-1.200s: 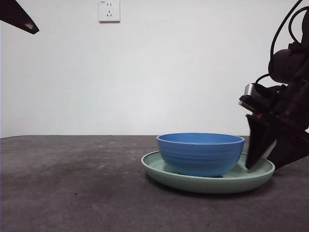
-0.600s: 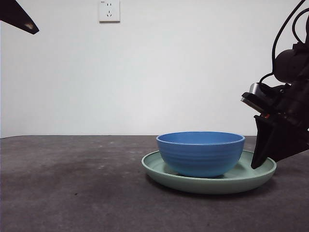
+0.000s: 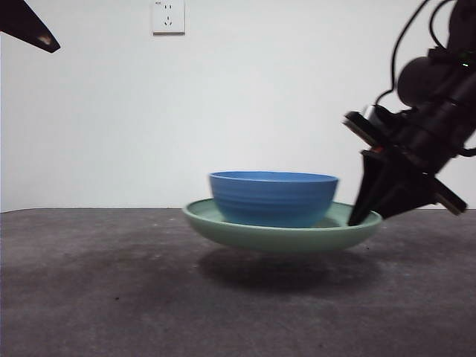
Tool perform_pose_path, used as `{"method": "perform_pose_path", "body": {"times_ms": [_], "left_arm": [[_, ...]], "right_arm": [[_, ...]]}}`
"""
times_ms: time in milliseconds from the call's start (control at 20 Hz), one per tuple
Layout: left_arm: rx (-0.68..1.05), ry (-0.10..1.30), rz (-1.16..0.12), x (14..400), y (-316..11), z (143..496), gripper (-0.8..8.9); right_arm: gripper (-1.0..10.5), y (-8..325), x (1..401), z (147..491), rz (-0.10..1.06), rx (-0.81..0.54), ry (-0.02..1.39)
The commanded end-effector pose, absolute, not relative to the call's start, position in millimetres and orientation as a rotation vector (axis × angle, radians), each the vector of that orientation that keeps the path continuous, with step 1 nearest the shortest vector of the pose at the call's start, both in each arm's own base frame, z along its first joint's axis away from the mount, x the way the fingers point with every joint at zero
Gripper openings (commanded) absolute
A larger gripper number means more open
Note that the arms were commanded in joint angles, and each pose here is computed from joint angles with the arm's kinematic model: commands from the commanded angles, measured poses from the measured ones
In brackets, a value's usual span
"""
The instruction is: Pick up the blue bowl, put it on the green plate, put it on desk
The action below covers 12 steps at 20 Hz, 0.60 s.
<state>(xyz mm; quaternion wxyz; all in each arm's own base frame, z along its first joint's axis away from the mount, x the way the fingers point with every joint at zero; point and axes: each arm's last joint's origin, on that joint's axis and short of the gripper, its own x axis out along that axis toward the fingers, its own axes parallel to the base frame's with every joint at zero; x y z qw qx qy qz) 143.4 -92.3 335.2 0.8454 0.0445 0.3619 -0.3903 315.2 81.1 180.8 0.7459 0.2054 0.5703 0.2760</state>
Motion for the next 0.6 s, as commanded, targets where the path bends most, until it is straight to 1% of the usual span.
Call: {"method": "perform_pose_path", "body": {"times_ms": [50,150,300,450,600], "left_arm": [[0.100,0.751,-0.837,144,-95,337,5.95],[0.100,0.751,-0.837,144,-95,337,5.95],[0.100,0.752,-0.838,144,-95,337,5.95],[0.103,0.751,-0.846,143,-96,337,5.95],[0.108,0.752,-0.857,142,-98,337,5.95]], "right_arm": [[0.1,99,318,184,0.636,0.472,1.251],[0.1,116,315,184,0.656,0.465,1.253],[0.1,138,310,183,0.644,0.404,1.241],[0.1,153,308,178,0.668,0.404,1.249],[0.1,163,309,164,0.670,0.401,1.285]]}}
